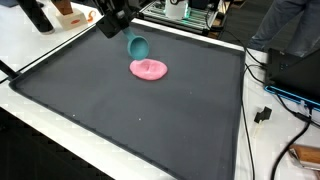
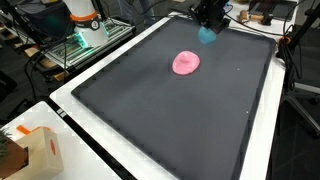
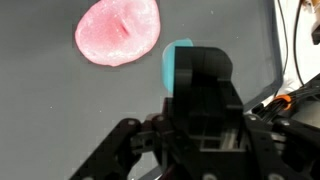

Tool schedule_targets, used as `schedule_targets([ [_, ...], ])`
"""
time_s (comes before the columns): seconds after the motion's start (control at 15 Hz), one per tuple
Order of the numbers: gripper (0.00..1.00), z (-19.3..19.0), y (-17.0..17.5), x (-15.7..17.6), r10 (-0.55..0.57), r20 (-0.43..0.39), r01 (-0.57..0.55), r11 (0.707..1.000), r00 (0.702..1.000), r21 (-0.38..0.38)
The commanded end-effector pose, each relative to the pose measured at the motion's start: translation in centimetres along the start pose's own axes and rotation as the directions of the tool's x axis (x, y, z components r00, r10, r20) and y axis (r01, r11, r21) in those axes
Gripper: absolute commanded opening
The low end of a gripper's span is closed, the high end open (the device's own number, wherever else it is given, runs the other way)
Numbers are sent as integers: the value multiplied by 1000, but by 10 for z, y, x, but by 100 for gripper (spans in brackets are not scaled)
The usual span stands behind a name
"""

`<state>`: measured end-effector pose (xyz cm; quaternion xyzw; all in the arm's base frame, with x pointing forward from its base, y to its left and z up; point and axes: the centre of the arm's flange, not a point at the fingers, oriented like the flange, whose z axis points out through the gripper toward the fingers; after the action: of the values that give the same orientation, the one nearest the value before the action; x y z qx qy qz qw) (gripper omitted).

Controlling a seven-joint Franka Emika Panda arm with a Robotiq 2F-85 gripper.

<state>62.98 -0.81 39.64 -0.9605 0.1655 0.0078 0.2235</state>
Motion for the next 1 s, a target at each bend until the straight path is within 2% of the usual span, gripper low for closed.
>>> schedule_targets([
  [0.0, 25, 10, 32, -4, -42, 48, 36, 992, 998, 121],
  [0.47, 25, 39, 72, -4, -116, 109, 86, 964, 987, 250],
  [0.93, 25, 63, 104, -5, -172, 130, 121, 936, 977, 331],
])
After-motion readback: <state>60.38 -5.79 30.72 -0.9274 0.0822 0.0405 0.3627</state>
